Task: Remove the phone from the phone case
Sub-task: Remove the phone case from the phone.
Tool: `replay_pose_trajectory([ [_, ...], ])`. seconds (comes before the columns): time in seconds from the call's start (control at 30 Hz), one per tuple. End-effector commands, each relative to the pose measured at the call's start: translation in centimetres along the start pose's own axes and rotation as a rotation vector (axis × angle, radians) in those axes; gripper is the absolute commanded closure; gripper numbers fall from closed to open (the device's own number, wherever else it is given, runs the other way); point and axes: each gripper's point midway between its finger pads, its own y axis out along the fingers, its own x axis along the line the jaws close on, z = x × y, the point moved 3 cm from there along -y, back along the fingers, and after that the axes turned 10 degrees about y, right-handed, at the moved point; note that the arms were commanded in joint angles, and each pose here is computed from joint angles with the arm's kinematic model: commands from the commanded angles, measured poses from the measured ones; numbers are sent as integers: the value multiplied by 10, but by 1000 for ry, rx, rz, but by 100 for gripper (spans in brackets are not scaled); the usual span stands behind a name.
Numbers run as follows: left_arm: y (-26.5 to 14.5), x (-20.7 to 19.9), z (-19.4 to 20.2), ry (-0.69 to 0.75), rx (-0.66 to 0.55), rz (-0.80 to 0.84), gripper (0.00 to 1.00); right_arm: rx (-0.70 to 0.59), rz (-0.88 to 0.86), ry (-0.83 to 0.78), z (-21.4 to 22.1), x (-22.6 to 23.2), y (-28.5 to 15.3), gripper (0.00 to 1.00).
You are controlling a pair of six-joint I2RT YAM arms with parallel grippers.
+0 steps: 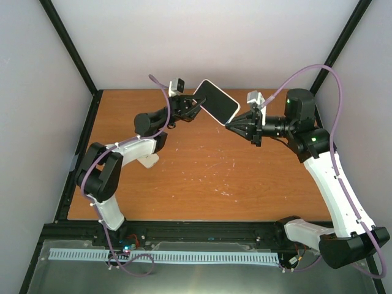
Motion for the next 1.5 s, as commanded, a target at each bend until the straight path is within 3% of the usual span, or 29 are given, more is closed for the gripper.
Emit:
replay_pose_trajectory([
  [0.0, 8, -5, 21, 24, 108, 53, 100, -152, 152, -85, -41, -13, -8, 97],
  [0.2, 11, -19, 23, 53, 117, 99, 100, -162, 264, 51, -38, -43, -10, 97],
  [0.37, 15, -28, 25, 50, 140, 162, 100, -149, 334, 39, -32, -54, -13, 97],
  [0.67, 27, -16, 39, -11, 263, 170, 100, -93, -56, -306, -28, 6, -5, 97],
  [0.93, 36, -30, 42, 41, 271, 191, 100, -124, 46, -184, -36, -18, -1, 97],
  [0.97, 36, -34, 40, 63, 264, 200, 100, -120, 73, -170, -31, -20, -2, 95],
  [1.07, 33, -46, 31, 141, 222, 201, 100, -97, 157, -108, -17, -22, -8, 60],
  [1.13, 34, -52, 27, 215, 216, 167, 100, -66, 134, -81, -6, -15, -9, 42],
  [1.17, 35, -57, 27, 256, 225, 152, 100, -56, 120, -70, -2, -11, -10, 38],
  [1.33, 37, -62, 28, 357, 240, 117, 100, -22, 151, 16, 12, -13, -12, 33],
  [1.47, 34, -57, 28, 351, 228, 102, 100, -27, 101, 21, 15, -10, -9, 43],
])
